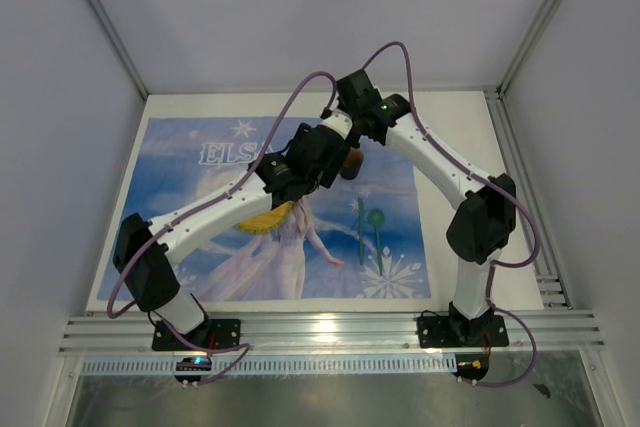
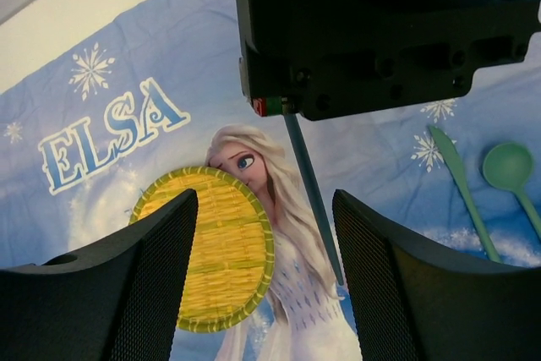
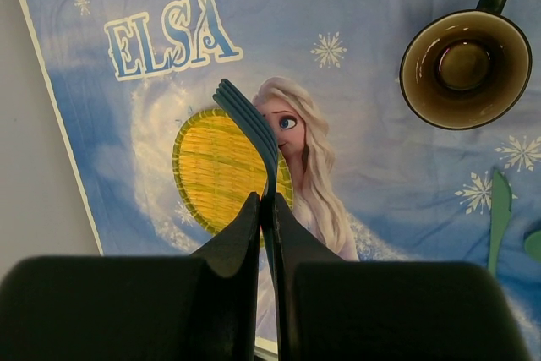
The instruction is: Set the dinner table for one person
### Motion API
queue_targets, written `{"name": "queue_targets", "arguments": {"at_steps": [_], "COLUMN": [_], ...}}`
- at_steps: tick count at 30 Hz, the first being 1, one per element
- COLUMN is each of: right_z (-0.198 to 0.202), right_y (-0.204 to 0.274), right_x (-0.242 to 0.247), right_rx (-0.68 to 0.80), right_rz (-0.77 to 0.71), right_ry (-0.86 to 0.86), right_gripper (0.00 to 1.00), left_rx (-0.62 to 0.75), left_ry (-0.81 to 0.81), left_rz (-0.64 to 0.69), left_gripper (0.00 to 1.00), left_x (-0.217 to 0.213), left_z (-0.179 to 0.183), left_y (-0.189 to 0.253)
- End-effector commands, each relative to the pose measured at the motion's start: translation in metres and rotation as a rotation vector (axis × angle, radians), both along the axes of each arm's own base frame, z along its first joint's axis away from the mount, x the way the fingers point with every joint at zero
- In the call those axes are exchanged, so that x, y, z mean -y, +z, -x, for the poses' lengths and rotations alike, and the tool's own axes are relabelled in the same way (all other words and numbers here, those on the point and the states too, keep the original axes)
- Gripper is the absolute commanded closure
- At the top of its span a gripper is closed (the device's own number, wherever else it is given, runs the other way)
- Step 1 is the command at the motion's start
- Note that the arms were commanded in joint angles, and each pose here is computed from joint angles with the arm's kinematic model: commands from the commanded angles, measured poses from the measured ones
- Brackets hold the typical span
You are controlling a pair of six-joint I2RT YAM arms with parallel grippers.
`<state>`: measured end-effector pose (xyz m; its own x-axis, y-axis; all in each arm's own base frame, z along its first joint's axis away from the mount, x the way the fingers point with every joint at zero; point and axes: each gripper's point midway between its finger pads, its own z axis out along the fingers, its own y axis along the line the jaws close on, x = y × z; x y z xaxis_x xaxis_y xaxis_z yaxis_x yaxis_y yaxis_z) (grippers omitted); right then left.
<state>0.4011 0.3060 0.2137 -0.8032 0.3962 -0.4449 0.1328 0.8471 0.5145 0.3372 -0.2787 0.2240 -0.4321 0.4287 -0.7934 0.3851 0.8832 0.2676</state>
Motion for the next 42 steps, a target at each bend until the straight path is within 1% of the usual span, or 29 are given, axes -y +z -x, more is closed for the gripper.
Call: {"name": "queue_targets", "arguments": {"at_steps": [1, 4, 5, 7, 9, 15, 16, 17, 18, 20, 21, 24, 32, 39, 41, 42], "right_z": [0.009, 0.012, 0.011, 0.013, 0.013, 0.012, 0.012, 0.011, 0.012, 0.011, 0.012, 0.012, 0.012, 0.013, 0.014, 0.014], "right_y": [0.044, 0.042, 0.049, 0.049, 0.051, 0.055, 0.056, 0.056, 0.056, 0.057, 0.056, 0.055, 0.055, 0.056, 0.056, 0.056], "right_x": [-0.012, -0.014, -0.016, -0.018, -0.018, -0.022, -0.024, -0.024, -0.025, -0.024, -0.023, -0.021, -0.020, -0.018, -0.018, -0.018], "right_rx": [0.091, 0.077, 0.097, 0.088, 0.094, 0.083, 0.082, 0.082, 0.084, 0.087, 0.087, 0.088, 0.090, 0.105, 0.108, 0.107], "right_rz": [-0.075, -0.090, -0.118, -0.155, -0.166, -0.189, -0.195, -0.197, -0.197, -0.193, -0.187, -0.181, -0.173, -0.156, -0.155, -0.156], "right_ry": [0.011, -0.006, -0.010, -0.033, -0.039, -0.041, -0.038, -0.041, -0.038, -0.042, -0.042, -0.046, -0.041, -0.024, -0.022, -0.023], "right_gripper": [0.94, 0.94, 0.94, 0.94, 0.94, 0.94, 0.94, 0.94, 0.94, 0.94, 0.94, 0.94, 0.94, 0.93, 0.82, 0.79], "left_rx": [0.044, 0.047, 0.056, 0.063, 0.079, 0.068, 0.067, 0.064, 0.062, 0.065, 0.067, 0.073, 0.083, 0.128, 0.134, 0.135], "left_ry": [0.006, 0.031, 0.035, 0.054, 0.064, 0.074, 0.076, 0.081, 0.081, 0.093, 0.098, 0.110, 0.124, 0.190, 0.189, 0.189], "left_rz": [0.046, 0.089, 0.118, 0.172, 0.207, 0.201, 0.201, 0.202, 0.205, 0.205, 0.205, 0.191, 0.191, 0.123, 0.111, 0.114], "left_gripper": [0.33, 0.36, 0.36, 0.36, 0.36, 0.37, 0.38, 0.42, 0.54, 0.73, 0.86, 0.99, 1.00, 1.00, 1.00, 1.00], "left_x": [0.012, 0.013, 0.016, 0.017, 0.014, 0.010, 0.009, 0.009, 0.009, 0.006, 0.005, 0.002, -0.001, -0.019, -0.021, -0.020], "left_z": [-0.009, -0.008, -0.009, -0.008, -0.006, -0.003, -0.003, -0.002, -0.002, -0.002, -0.002, -0.002, -0.003, -0.008, -0.008, -0.008], "left_y": [0.005, 0.004, 0.007, 0.010, 0.013, 0.008, 0.007, 0.005, 0.005, 0.004, 0.004, 0.003, 0.005, 0.010, 0.012, 0.014]}}
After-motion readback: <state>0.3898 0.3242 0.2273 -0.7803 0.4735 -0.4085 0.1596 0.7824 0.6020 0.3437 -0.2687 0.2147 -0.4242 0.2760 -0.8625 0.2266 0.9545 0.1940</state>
